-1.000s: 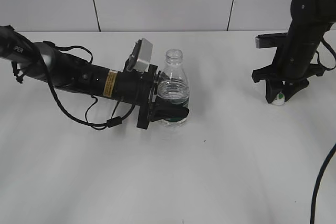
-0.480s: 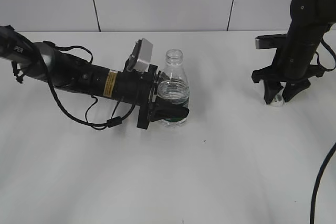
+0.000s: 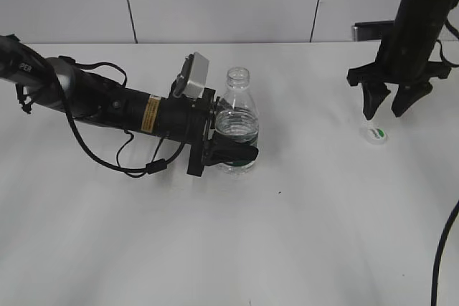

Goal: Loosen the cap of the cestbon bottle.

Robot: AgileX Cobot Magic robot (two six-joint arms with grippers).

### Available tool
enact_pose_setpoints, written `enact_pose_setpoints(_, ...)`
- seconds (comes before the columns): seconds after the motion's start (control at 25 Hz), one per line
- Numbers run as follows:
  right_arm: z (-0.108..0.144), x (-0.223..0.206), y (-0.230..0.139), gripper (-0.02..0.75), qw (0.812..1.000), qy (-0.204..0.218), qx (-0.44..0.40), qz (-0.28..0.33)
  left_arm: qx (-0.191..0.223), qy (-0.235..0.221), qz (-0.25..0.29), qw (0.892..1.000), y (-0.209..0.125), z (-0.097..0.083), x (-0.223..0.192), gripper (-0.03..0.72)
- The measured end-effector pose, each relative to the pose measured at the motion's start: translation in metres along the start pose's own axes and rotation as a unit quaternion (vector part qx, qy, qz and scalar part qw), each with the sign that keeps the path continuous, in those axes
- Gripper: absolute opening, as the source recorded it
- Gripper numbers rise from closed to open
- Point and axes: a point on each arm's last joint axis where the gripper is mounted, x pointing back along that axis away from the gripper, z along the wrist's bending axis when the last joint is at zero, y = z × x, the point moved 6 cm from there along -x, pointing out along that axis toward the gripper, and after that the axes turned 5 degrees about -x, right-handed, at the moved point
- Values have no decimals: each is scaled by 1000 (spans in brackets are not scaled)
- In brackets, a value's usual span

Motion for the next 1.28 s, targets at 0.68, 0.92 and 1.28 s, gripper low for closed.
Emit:
enact_pose_setpoints(0.68,3,47,25,420,999,5,9,-51,52,126,-5,991,-1,37,4,401)
enact_pose_setpoints(0.92,3,47,25,420,999,5,9,-50,71,125,13,989,-9,36,4,499)
enact_pose_setpoints(1.28,3,47,25,420,999,5,10,-50,81,118,12,990,-12,34,3,585)
